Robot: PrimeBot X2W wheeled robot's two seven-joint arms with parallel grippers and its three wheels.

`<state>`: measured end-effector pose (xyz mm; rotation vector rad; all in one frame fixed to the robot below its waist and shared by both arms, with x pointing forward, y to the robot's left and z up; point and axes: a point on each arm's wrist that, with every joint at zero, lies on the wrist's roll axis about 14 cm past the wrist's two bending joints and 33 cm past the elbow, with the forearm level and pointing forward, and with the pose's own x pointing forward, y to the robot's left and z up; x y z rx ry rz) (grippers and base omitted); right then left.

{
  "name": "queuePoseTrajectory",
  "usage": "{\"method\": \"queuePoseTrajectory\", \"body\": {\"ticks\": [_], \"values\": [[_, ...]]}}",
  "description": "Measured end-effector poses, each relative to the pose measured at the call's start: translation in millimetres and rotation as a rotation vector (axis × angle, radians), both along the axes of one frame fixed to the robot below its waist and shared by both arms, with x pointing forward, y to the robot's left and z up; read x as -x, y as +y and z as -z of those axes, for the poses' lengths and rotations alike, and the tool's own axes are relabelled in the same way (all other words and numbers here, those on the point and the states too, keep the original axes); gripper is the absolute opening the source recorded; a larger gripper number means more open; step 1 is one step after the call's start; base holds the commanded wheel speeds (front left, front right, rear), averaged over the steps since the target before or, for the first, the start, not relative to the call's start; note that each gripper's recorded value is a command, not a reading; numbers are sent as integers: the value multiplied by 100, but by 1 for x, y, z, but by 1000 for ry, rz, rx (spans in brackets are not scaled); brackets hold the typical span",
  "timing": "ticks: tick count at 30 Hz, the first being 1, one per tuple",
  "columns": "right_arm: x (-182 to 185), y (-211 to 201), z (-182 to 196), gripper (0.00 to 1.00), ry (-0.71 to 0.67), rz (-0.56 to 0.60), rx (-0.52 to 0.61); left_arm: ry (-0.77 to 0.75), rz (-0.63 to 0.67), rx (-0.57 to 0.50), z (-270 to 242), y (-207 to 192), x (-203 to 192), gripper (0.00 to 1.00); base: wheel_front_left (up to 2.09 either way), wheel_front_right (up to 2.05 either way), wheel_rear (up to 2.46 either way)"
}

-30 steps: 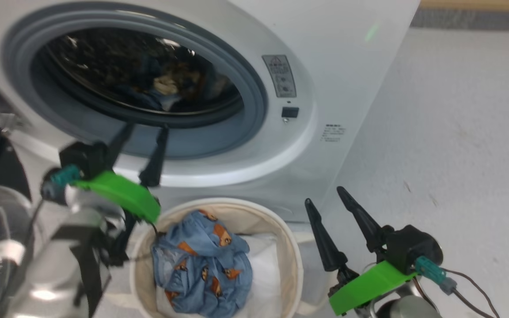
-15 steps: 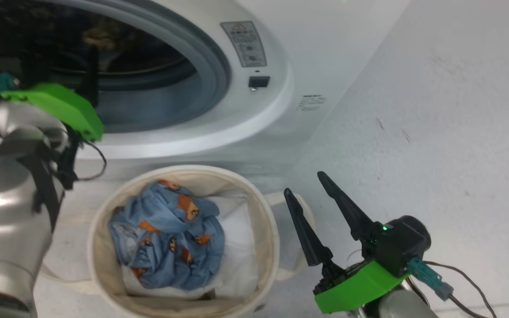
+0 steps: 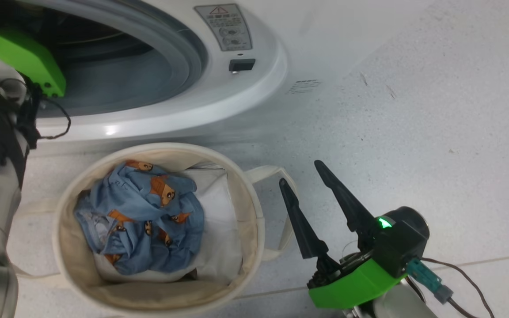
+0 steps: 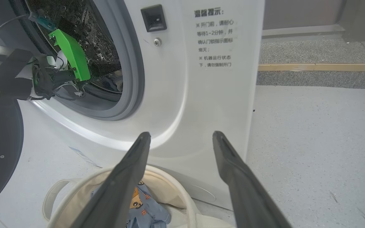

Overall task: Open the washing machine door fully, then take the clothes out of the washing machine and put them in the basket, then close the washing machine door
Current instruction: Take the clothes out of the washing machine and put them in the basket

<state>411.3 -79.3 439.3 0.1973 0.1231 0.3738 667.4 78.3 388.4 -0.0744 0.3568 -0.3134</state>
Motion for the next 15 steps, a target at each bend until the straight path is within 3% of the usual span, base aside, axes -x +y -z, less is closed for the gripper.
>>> {"method": "queuePoseTrajectory", "body": {"ticks": [15], "values": [[0, -8, 6, 100, 12, 34, 16, 203, -72, -134, 30, 11, -11, 100, 0, 0, 0]]}}
